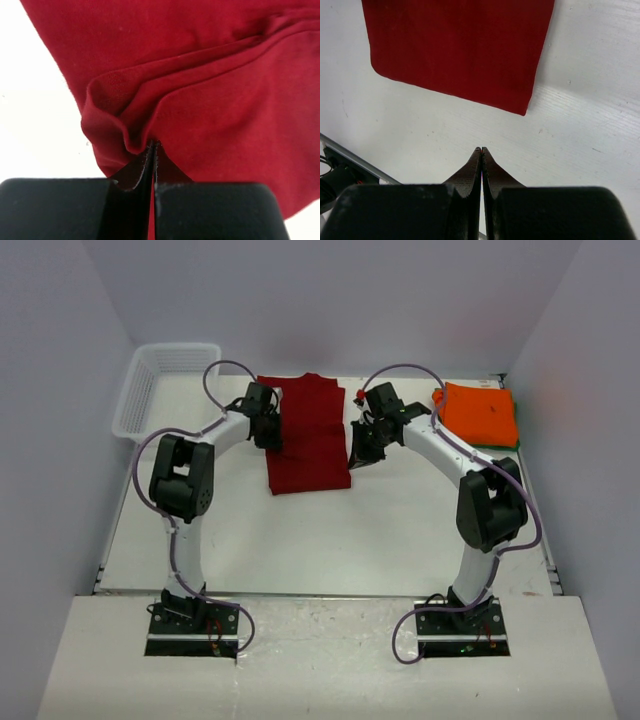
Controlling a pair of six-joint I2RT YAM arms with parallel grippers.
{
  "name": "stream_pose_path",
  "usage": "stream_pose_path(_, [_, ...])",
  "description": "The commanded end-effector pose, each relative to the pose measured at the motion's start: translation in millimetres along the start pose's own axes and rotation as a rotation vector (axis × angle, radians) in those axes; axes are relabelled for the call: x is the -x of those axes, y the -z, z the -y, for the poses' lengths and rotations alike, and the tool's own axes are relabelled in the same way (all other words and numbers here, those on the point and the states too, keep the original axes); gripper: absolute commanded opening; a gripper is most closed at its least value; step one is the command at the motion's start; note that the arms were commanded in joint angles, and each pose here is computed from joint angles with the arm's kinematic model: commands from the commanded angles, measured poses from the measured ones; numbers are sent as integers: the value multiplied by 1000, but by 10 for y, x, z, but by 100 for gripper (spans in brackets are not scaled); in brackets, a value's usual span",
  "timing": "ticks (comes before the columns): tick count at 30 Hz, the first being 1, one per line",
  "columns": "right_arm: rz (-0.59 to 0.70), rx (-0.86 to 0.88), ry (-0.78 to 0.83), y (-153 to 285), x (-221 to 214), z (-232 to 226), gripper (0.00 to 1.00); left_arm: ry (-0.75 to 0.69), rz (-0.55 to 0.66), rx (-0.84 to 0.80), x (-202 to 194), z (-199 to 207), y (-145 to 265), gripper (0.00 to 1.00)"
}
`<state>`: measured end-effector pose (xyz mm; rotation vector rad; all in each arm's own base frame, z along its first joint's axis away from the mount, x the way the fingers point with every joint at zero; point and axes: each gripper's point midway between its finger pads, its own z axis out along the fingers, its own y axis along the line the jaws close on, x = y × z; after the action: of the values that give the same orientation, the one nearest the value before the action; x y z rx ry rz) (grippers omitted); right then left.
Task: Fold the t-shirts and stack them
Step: Fold the folded rectangular tshirt in 1/3 of the way
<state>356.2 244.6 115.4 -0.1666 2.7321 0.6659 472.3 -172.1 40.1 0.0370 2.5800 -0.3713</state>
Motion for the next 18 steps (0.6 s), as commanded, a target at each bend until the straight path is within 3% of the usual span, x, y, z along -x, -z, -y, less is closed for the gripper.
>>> stream_pose_path(1, [50,13,29,166,65,-51,0,-24,44,2,160,36,-38,0])
stream_pose_path(12, [25,17,24,93,6,-18,0,-58,89,-40,370,69,-501,0])
stream_pose_path(18, [3,-9,14,-52,47,37,0,-52,139,-74,504,143,-424,0])
